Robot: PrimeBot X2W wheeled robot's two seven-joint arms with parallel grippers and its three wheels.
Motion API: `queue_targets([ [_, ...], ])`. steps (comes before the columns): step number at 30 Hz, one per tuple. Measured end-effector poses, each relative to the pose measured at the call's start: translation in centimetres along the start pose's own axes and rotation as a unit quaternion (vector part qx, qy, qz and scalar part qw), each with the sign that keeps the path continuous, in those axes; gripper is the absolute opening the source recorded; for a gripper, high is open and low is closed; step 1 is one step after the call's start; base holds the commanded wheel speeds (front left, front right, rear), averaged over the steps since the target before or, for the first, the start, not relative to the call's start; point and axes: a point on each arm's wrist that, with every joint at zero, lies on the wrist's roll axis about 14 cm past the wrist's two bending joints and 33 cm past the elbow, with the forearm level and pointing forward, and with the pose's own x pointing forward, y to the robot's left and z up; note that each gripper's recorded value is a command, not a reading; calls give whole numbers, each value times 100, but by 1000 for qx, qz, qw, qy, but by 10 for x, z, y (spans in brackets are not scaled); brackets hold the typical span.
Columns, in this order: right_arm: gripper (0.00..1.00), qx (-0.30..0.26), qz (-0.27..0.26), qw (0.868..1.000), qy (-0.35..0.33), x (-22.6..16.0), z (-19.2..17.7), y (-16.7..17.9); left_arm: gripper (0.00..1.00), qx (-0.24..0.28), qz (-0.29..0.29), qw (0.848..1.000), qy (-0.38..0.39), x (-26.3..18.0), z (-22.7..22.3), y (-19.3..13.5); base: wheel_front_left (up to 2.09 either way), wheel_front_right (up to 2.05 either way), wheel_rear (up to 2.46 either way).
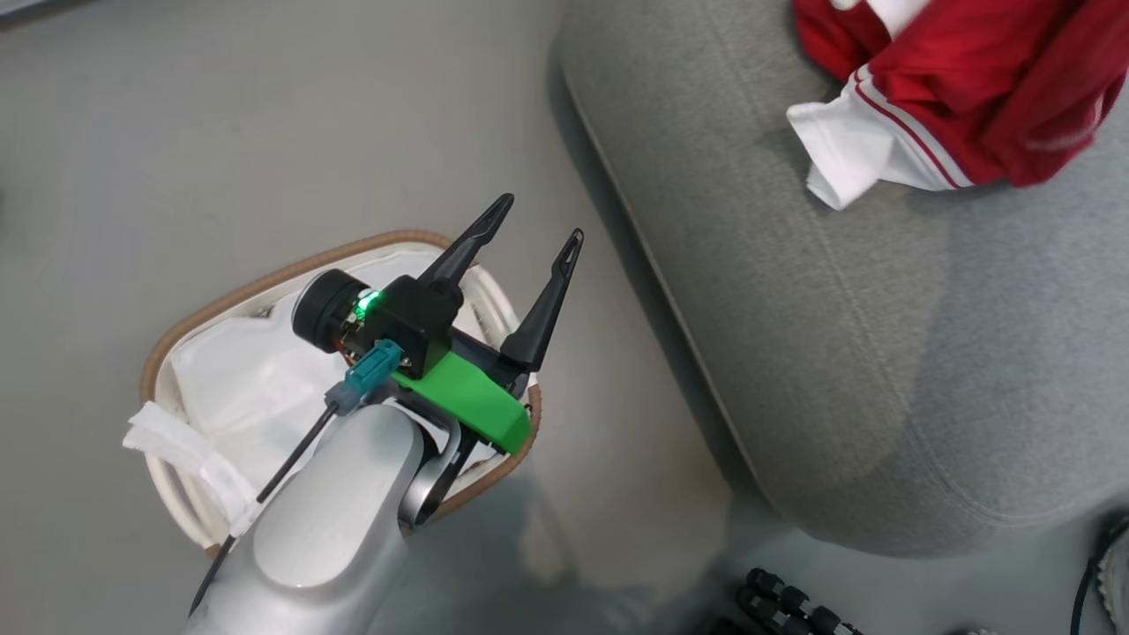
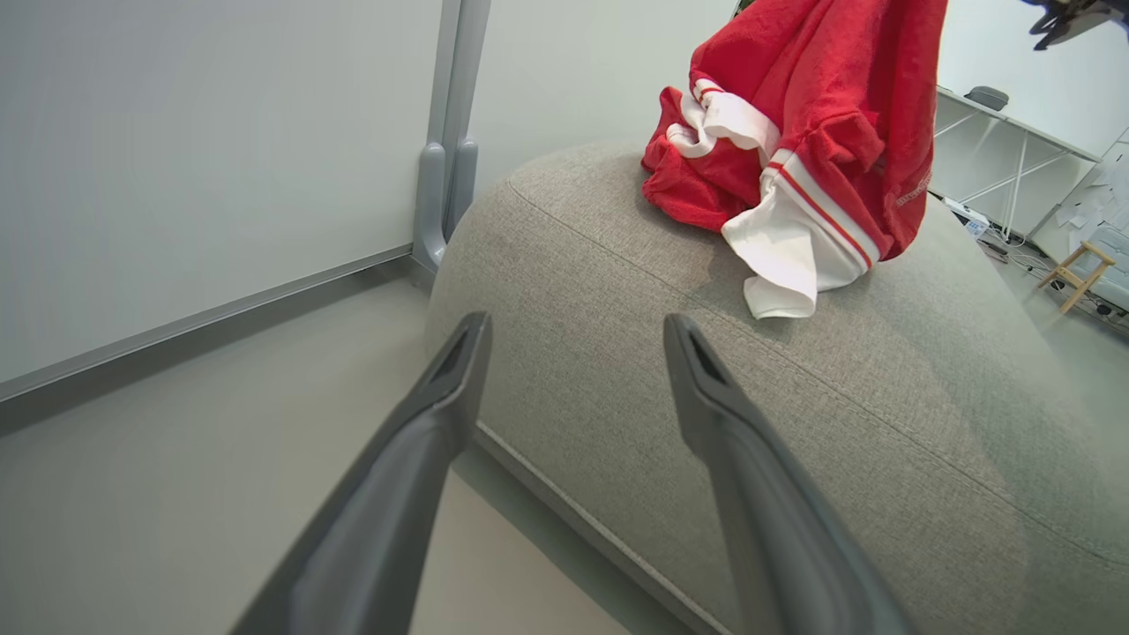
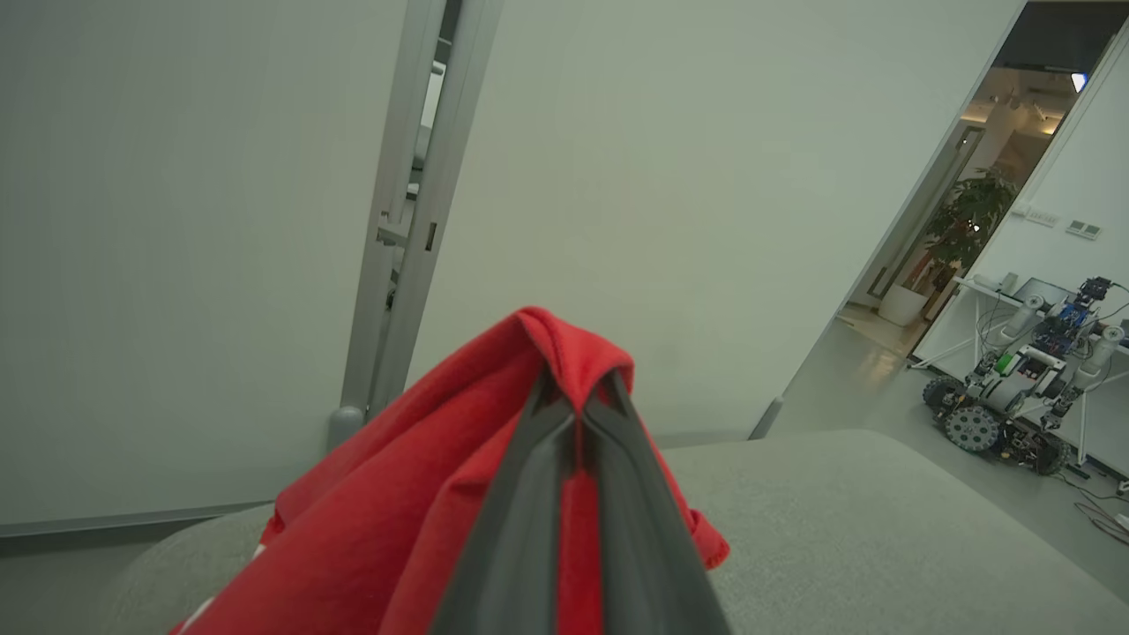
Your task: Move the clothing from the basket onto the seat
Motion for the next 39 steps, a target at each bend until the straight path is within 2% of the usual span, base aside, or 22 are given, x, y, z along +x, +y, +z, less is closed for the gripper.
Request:
queue_targets([
  [3, 0, 6, -7, 996, 86, -23, -64, 6, 100, -4, 12, 1000, 8, -7, -7, 10, 0, 0, 0],
  [5, 0, 10, -13, 992, 124, -37, -93, 9, 100, -7, 21, 1000, 12, -12, -11, 16, 0, 0, 0],
  [10, 2, 24, -21, 980, 196, -79, -137, 15, 100, -11, 39, 999, 20, -19, -16, 26, 0, 0, 0],
  [11, 15, 25, -24, 978, 205, -87, -142, 13, 100, -11, 40, 999, 21, -19, -16, 26, 0, 0, 0],
  [14, 100, 33, -39, 973, 225, -112, -149, 5, 100, -10, 39, 999, 18, -20, -12, 21, 0, 0, 0],
  [22, 100, 51, -77, 974, 208, -148, -125, -26, 100, -2, 20, 1000, 5, -16, 7, -11, 0, 0, 0],
  [28, 100, 68, -65, 983, 158, -150, -88, -25, 100, 11, 22, 1000, -1, -21, 19, -26, 0, 0, 0],
  [33, 100, 95, -27, 989, 108, -151, -52, -4, 100, 22, 42, 999, -11, -32, 32, -34, 0, 0, 0],
  [39, 100, 152, 28, 985, 79, -148, -29, 45, 100, 37, 98, 994, -22, -58, 44, -16, 0, 0, 0],
])
